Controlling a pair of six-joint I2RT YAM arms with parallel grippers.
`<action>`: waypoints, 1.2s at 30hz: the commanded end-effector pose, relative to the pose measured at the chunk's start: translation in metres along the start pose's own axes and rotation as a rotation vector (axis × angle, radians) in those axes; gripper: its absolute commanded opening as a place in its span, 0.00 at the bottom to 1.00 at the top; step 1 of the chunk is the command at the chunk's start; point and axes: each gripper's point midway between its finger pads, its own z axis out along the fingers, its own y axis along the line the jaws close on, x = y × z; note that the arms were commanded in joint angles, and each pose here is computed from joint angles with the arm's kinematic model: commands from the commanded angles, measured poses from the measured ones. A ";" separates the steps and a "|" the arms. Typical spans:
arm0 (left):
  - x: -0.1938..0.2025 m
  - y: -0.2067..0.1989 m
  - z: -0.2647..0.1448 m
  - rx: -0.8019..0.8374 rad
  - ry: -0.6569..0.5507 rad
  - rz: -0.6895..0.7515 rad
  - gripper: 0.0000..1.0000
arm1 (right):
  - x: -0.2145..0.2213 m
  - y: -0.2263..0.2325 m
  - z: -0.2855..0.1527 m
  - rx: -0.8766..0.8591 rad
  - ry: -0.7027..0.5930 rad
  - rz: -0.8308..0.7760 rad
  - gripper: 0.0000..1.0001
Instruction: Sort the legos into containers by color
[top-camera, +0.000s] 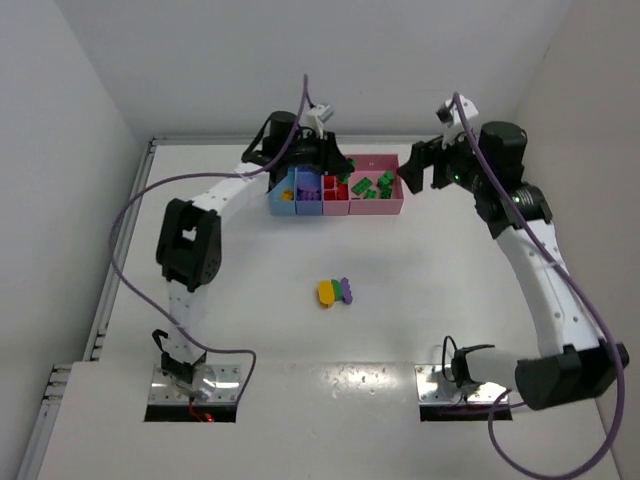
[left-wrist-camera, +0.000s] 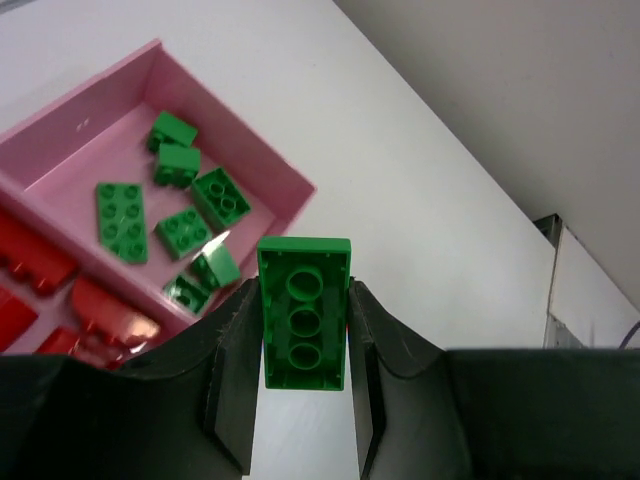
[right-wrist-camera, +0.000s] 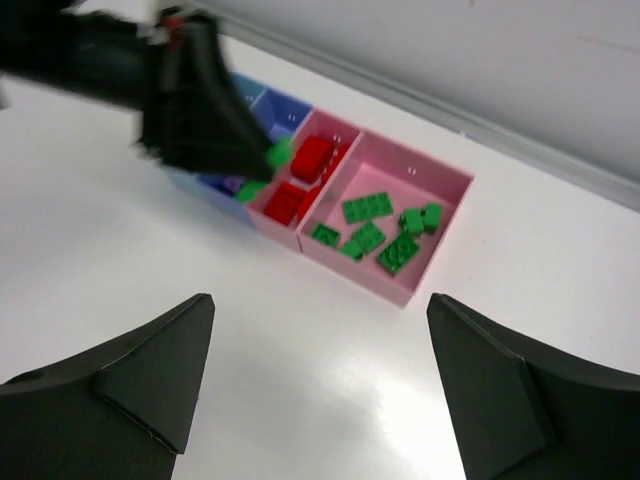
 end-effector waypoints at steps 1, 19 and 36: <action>0.004 0.007 0.048 0.073 0.006 -0.046 0.17 | 0.067 0.003 -0.024 -0.020 0.188 0.040 0.87; -0.019 -0.009 0.096 0.165 -0.078 0.040 0.93 | 0.135 0.030 -0.057 -0.230 0.406 -0.048 0.86; 0.191 -0.069 -0.156 0.138 0.641 0.701 1.00 | 0.172 0.019 -0.008 -0.244 0.477 -0.028 0.85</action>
